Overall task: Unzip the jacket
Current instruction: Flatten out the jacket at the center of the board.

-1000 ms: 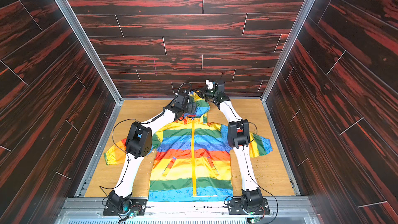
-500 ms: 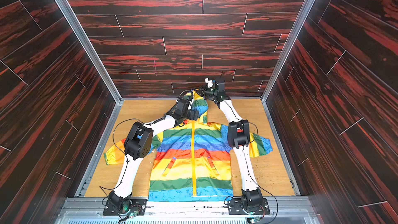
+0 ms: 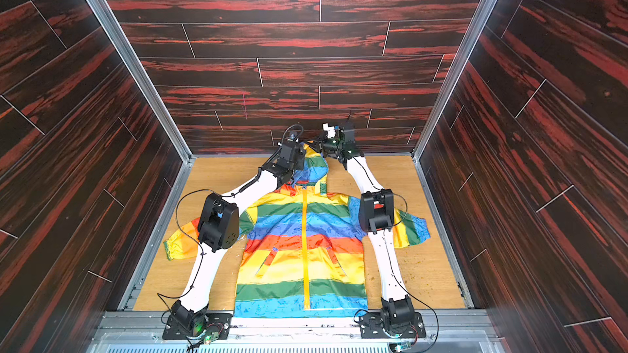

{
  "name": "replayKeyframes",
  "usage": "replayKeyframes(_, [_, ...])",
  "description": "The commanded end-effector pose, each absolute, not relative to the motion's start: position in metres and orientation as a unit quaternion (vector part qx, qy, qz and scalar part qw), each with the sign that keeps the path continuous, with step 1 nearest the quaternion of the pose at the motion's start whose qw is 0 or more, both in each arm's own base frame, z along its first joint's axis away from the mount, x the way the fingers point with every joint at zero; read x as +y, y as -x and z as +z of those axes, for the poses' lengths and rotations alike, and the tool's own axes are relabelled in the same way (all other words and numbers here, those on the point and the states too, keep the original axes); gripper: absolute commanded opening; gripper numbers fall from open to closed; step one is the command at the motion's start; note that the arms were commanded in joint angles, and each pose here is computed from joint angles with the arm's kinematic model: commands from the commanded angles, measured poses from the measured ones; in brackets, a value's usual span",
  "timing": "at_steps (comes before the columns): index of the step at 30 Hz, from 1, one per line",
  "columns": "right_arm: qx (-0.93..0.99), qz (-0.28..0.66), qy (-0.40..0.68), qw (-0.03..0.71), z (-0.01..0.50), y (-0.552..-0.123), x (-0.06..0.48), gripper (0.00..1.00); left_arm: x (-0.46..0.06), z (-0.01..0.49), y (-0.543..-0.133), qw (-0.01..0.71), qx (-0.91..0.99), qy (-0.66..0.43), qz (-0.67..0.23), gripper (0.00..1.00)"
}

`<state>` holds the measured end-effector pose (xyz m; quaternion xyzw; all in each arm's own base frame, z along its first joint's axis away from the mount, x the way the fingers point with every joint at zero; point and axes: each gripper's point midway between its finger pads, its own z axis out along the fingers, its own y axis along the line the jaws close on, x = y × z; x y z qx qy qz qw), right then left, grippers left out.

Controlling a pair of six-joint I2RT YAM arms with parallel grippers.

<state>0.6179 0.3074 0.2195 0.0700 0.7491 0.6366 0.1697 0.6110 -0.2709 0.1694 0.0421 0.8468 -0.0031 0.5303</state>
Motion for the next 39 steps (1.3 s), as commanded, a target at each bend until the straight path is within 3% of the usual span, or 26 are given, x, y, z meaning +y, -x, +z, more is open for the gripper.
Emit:
replayKeyframes(1, [0.738, 0.646, -0.027, 0.192, 0.269, -0.602, 0.306, 0.09, -0.243, 0.164, -0.611, 0.519, 0.854, 0.002, 0.028, 0.38])
replayKeyframes(6, [0.737, 0.65, -0.022, 0.187, 0.266, -0.601, 0.307, 0.14, -0.223, 0.156, -0.621, 0.507, 0.861, 0.013, 0.031, 0.33])
replayKeyframes(10, [0.742, 0.641, -0.017, 0.196, 0.266, -0.602, 0.299, 0.34, -0.211, 0.161, -0.633, 0.51, 0.859, -0.004, 0.054, 0.33])
replayKeyframes(18, [0.772, 0.603, -0.031, 0.199, 0.24, -0.605, 0.267, 0.32, -0.183, 0.154, -0.657, 0.485, 0.87, -0.035, 0.075, 0.35])
replayKeyframes(24, [0.815, 0.536, -0.029, 0.221, 0.222, -0.598, 0.238, 0.34, -0.233, 0.154, -0.632, 0.449, 0.881, -0.135, -0.067, 0.75])
replayKeyframes(27, [0.835, 0.494, -0.045, 0.237, 0.211, -0.595, 0.213, 0.35, -0.253, 0.151, -0.614, 0.432, 0.878, -0.172, -0.114, 0.8])
replayKeyframes(34, [0.892, 0.375, -0.021, 0.252, 0.179, -0.565, 0.176, 0.39, -0.262, 0.143, -0.589, 0.41, 0.882, -0.21, -0.094, 0.82])
replayKeyframes(39, [0.897, 0.372, -0.008, 0.24, 0.156, -0.528, 0.174, 0.35, -0.282, 0.164, -0.548, 0.413, 0.841, -0.272, -0.22, 0.81])
